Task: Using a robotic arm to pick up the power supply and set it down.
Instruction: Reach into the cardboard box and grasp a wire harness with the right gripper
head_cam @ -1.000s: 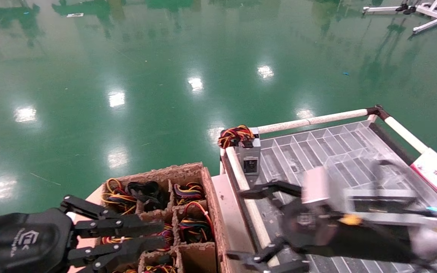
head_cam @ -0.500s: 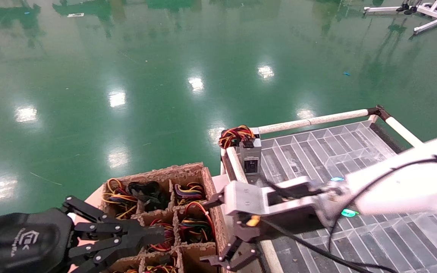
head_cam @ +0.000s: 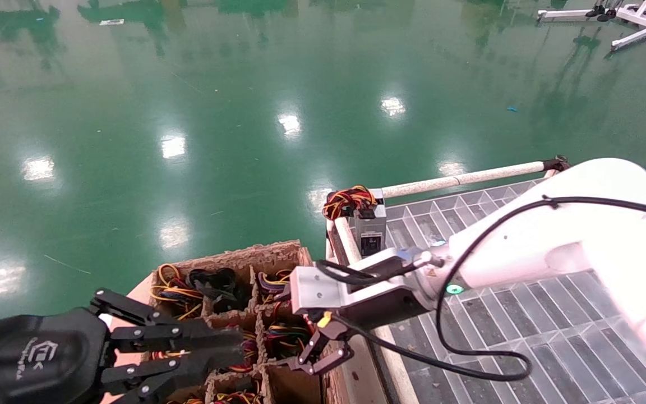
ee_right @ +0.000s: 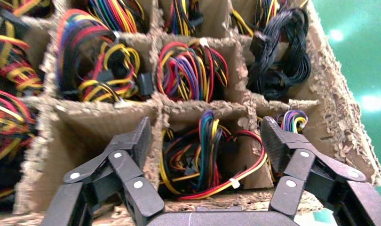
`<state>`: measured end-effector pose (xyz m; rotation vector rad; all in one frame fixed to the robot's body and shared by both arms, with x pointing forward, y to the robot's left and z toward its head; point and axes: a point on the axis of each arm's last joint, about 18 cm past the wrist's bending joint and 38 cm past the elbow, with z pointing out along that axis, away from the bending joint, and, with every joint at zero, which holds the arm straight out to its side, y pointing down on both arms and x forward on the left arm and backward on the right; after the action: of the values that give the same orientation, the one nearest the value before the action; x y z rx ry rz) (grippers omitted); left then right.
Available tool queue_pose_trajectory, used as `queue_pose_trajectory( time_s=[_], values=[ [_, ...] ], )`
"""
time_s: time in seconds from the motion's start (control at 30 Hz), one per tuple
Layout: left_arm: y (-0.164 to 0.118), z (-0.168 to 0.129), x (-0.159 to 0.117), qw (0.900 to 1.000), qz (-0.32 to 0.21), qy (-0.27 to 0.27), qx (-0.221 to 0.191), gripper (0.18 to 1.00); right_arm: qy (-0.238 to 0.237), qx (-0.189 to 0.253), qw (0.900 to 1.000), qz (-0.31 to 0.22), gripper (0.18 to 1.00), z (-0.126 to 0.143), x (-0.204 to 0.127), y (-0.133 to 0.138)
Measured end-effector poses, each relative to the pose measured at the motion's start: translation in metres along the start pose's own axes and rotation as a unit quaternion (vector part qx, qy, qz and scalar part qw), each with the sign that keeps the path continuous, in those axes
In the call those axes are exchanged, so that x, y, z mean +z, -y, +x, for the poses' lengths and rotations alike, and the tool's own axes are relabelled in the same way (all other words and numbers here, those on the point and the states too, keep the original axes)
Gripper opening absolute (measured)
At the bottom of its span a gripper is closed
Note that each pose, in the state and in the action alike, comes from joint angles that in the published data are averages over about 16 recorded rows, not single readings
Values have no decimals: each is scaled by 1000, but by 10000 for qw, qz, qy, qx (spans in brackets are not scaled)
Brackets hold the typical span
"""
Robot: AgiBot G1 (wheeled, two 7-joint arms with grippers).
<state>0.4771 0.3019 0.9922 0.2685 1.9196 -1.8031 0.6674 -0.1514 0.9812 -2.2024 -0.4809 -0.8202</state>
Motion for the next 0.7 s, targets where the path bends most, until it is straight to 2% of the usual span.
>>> queue_pose_trajectory(
  time_s=[0.23,0.37,0.7],
  values=[
    [0,0,0,10000,0,0,0,295,16,-94,9998,-187,798,6,9,-2],
    [0,0,0,10000,0,0,0,351,23,-101,9996,-244,704,8,11,-3],
    [0,0,0,10000,0,0,0,579,106,-89,9994,-320,473,7,12,-6]
  ],
)
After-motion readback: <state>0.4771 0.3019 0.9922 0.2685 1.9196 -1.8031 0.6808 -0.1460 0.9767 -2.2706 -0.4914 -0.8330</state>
